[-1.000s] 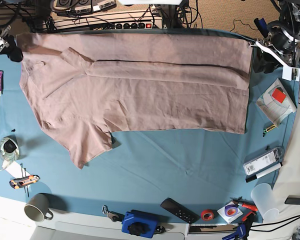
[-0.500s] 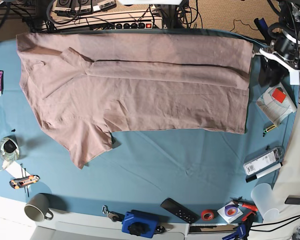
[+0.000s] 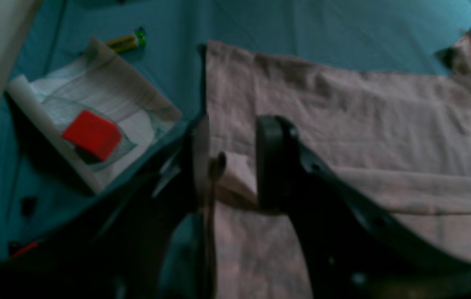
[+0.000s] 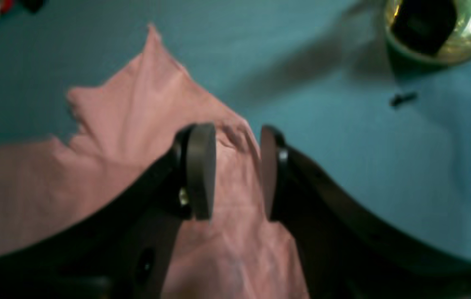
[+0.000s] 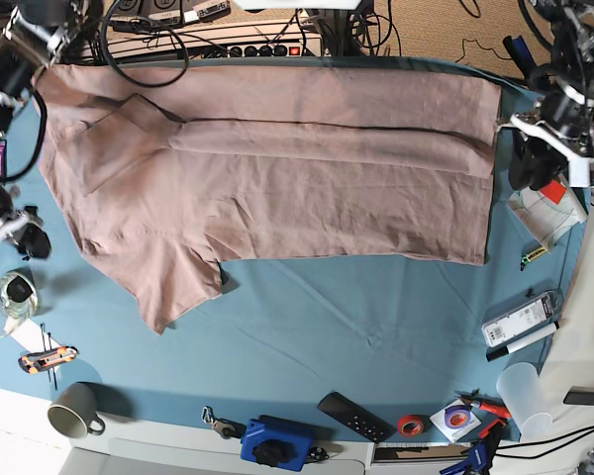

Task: Fold the T-shirt properly
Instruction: 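Release the shirt and move the right gripper to the sleeve, then grasp the sleeve with the right gripper and fold it inward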

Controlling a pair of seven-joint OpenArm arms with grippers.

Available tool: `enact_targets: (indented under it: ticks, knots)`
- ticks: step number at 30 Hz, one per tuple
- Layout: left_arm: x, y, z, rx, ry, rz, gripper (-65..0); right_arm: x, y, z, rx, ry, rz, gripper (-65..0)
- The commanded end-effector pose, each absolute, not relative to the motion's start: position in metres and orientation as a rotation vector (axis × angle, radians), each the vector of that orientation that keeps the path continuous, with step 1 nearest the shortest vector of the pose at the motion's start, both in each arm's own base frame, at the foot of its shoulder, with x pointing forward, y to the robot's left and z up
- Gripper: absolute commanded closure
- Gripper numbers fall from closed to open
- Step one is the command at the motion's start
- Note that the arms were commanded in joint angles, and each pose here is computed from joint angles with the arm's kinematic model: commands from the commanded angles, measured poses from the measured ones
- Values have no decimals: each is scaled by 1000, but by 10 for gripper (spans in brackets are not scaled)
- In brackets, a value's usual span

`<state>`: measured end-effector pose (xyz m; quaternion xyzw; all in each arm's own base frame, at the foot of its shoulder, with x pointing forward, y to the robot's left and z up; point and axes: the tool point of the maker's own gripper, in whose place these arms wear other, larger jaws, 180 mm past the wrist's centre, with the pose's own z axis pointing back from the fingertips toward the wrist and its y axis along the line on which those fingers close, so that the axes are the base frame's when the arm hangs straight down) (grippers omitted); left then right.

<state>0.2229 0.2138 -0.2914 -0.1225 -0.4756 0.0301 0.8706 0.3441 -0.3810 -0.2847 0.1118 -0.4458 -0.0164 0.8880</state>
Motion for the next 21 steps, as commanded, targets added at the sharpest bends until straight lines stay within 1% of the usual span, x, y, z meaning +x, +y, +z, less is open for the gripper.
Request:
enact_targets:
  ticks: [1,4,8,13,17,21]
  knots:
    - [226,207,-289,-275,-1009,41,-205,360,-389,-262,201,-987,-14,-189]
    - [226,187,-309,-299,-950,-4,-205,380,-387,-275,197,-951,-13,-189]
    - [229,163,-316,-315,-938,-71,-205,400,-387,-300,234,-883,-64,-189]
    - [228,146,-319,-356,-925,-101,-205,408,-381,-334,265,-780,-99,-189]
    - [230,147,-317,-354,-937,-88,-205,403,-372,-358,216,-701,-29,-189]
    - [232,147,-315,-355,-953,-87,-205,393,-354,-380,205,-607,46,-189]
